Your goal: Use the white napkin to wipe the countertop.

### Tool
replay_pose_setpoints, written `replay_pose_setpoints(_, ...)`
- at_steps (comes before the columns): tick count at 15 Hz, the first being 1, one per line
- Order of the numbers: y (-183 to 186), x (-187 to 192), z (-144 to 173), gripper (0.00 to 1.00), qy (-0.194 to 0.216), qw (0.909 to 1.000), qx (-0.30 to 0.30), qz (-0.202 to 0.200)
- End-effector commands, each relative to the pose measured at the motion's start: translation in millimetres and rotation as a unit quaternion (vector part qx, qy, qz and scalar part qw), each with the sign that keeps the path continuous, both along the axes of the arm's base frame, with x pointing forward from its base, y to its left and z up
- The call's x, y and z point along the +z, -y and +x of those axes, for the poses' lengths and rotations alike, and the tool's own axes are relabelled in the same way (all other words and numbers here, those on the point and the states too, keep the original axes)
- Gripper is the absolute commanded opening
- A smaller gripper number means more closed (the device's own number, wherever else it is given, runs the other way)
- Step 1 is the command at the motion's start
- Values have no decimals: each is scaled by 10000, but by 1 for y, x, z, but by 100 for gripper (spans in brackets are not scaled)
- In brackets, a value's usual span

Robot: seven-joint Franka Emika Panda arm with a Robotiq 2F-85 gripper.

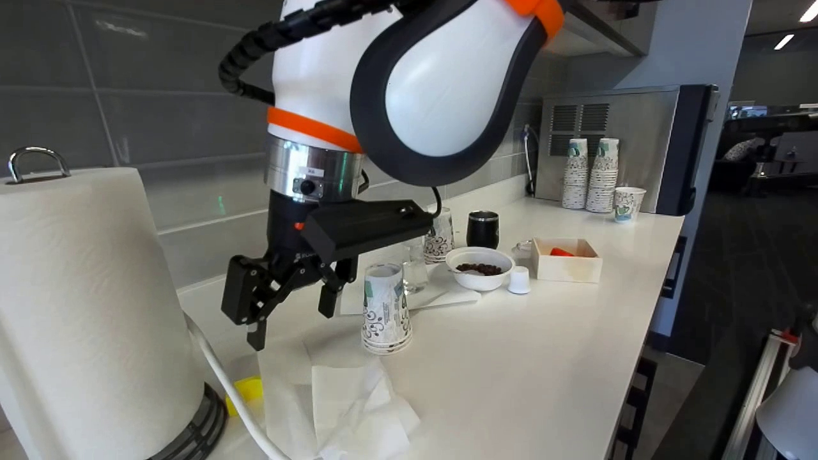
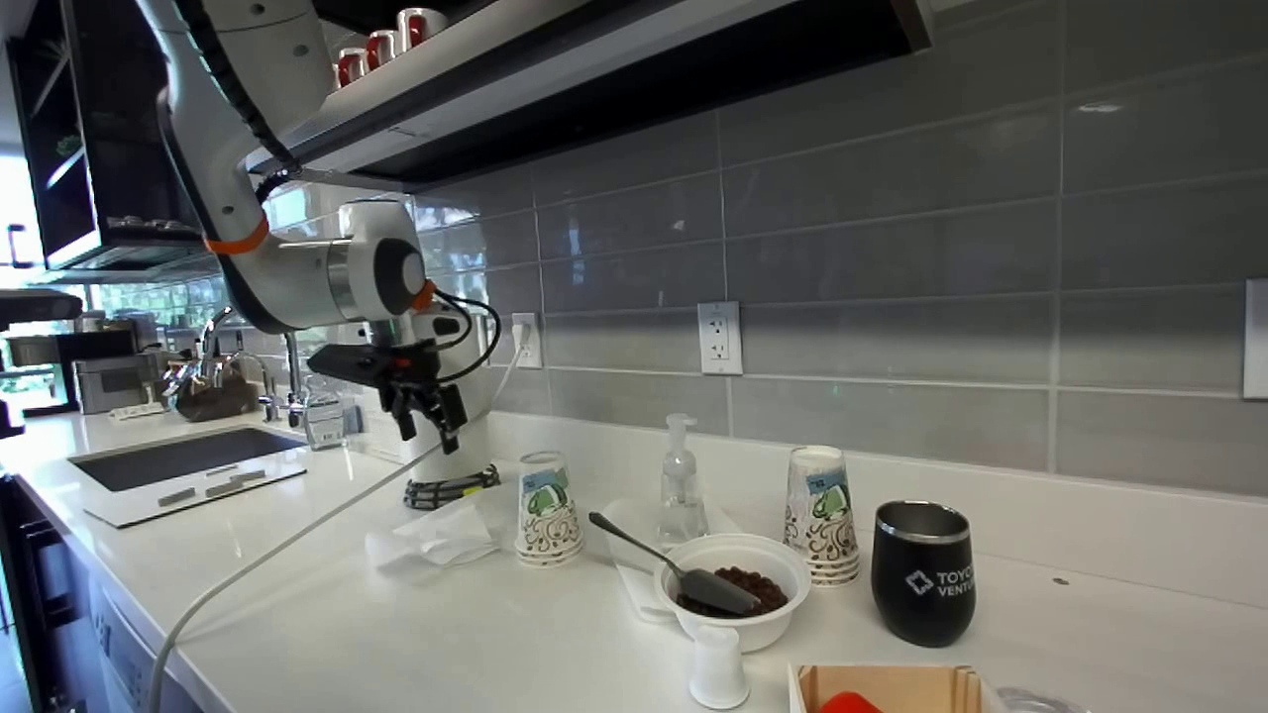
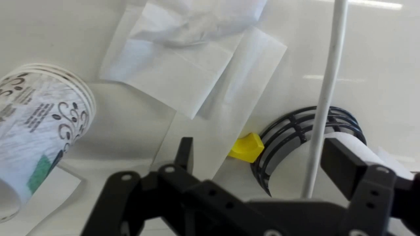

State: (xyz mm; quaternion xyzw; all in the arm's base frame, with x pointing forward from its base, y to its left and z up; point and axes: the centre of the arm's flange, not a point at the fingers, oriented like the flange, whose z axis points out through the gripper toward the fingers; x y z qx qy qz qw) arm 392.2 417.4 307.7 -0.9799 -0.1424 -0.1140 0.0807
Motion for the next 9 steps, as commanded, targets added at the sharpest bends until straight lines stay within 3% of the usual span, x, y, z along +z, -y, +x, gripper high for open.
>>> replay_pose_setpoints(1, 22, 25, -3, 100, 90, 9994, -38, -318)
replay_pose_setpoints(9, 46, 35, 2, 100, 68, 9981, -302, -528)
